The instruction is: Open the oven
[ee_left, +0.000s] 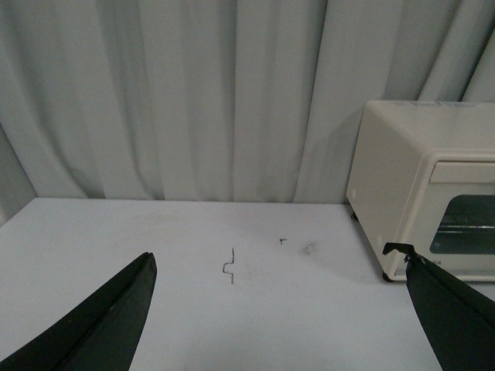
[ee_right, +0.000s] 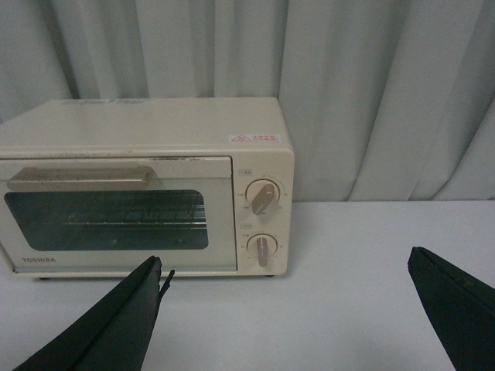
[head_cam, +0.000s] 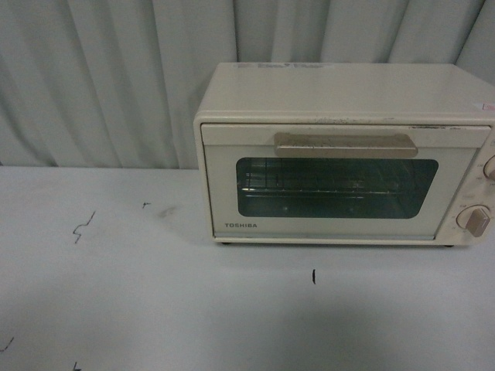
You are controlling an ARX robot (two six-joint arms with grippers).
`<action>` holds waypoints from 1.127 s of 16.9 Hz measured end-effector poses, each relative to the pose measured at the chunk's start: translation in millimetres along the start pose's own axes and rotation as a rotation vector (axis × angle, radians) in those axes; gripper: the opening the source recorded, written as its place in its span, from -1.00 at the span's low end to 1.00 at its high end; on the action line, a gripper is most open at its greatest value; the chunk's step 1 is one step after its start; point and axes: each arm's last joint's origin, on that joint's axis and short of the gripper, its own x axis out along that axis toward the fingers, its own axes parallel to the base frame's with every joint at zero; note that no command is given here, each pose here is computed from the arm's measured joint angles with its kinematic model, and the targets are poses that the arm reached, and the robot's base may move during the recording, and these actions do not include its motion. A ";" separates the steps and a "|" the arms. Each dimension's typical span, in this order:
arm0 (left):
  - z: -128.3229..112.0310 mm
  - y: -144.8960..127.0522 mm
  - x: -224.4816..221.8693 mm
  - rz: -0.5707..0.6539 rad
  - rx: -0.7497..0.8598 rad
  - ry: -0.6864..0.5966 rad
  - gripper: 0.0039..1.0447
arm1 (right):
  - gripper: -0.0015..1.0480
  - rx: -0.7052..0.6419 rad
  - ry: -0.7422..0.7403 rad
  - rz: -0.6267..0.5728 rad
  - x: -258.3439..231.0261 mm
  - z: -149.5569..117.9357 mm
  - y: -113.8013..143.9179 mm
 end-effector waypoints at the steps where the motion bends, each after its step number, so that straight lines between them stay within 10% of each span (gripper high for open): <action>1: -0.6 0.0 0.0 0.000 0.000 0.006 0.88 | 0.87 0.000 0.007 0.000 0.1 -0.7 0.0; 9: -0.5 0.0 0.0 0.000 0.000 0.005 0.88 | 0.87 0.000 0.005 0.000 0.1 -0.5 0.0; 12: 10.4 -5.4 8.2 0.032 -0.057 0.470 0.88 | 0.87 0.000 0.005 0.001 0.1 -0.4 0.0; 19: 28.8 -59.6 70.5 -0.145 -0.188 0.457 0.88 | 0.87 0.000 0.005 0.000 0.1 -0.5 0.0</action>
